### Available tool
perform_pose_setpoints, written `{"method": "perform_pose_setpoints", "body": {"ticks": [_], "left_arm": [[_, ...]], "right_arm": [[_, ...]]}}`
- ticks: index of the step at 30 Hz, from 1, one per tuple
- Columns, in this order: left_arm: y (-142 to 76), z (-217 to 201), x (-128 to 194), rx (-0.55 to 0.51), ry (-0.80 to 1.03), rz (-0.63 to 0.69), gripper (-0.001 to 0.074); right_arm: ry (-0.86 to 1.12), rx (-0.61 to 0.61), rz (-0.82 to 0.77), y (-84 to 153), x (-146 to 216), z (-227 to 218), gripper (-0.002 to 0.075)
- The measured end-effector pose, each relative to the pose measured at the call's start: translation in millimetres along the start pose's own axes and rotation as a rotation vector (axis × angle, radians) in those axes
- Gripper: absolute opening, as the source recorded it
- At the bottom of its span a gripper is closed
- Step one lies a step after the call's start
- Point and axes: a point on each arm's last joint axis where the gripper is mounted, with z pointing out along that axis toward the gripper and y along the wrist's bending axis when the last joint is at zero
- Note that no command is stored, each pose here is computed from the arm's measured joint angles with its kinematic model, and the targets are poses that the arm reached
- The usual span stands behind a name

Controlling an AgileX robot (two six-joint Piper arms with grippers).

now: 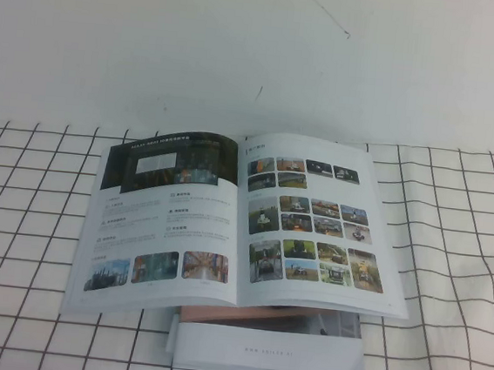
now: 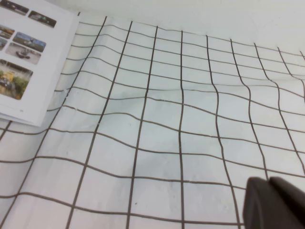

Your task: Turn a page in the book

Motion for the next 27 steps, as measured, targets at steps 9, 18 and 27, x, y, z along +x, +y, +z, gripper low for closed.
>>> {"method": "perform_pose_setpoints", "body": {"ticks": [9,18,27], "left_arm": [[0.0,0.0,0.0,0.0,0.0,0.0,-0.0002],[0.0,0.0,0.0,0.0,0.0,0.0,-0.0002],[0.5,0.0,0.0,-0.005,0.0,0.014,-0.0002]], "right_arm": [[0.0,0.0,0.0,0.0,0.0,0.0,-0.0002],[0.0,0.0,0.0,0.0,0.0,0.0,-0.0002],[0.0,0.0,0.0,0.0,0.0,0.0,-0.0002]]}}
